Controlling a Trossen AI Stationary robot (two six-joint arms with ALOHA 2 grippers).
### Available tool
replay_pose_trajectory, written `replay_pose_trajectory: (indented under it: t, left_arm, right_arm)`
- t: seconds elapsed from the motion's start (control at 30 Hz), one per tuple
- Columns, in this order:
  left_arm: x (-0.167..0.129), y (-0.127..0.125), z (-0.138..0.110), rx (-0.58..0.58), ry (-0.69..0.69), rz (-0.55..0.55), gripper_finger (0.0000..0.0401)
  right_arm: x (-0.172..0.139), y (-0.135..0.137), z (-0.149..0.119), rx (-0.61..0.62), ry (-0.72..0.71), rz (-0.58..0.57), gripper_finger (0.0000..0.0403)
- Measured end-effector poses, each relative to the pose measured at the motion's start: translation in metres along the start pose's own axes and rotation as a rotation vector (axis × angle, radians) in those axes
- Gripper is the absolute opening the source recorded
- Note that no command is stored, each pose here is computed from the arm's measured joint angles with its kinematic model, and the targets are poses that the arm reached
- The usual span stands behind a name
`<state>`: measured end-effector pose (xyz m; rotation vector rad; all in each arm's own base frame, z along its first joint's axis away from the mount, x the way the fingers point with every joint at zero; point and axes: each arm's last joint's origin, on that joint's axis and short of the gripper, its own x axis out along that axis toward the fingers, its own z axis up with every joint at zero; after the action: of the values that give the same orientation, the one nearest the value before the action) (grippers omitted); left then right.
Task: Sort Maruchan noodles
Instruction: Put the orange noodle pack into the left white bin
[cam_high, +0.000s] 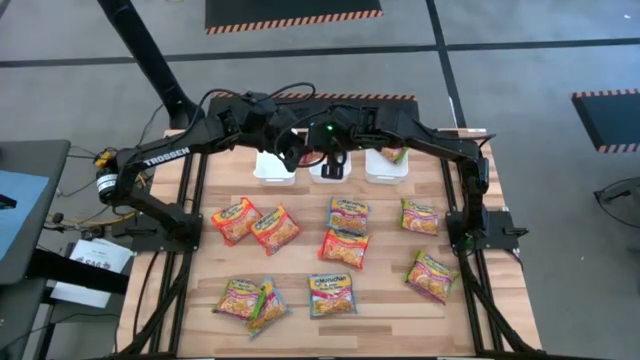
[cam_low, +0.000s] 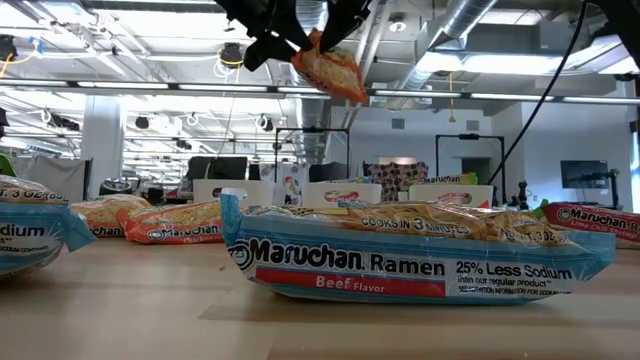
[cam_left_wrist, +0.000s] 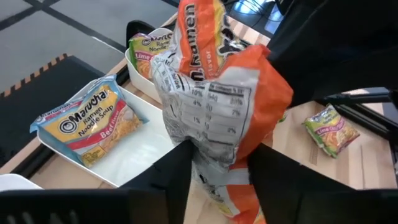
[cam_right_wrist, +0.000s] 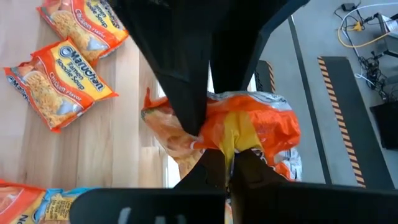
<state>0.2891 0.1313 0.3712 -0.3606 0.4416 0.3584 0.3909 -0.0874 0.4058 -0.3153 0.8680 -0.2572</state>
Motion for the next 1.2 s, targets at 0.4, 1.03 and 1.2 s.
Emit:
replay_pose_trajectory:
  t: [0.4,1.03,1.2]
  left_arm:
    - [0.0,0.0,0.0,0.036,-0.001,0.001,0.0007]
    - [-0.004,0.027,-0.007,0.066,0.106,0.103,0.0]
    - [-0.009,0.047,-0.007,0.068,0.13,0.171,0.0]
  right_arm:
    - [0.0,0.001,-0.001,-0.002,0.01,0.008,0.0029]
    - [-0.012,-0.005,-0.003,-0.011,0.044,-0.121,0.0142]
    - [-0.033,-0.016,-0.01,0.004,0.041,-0.143,0.0148]
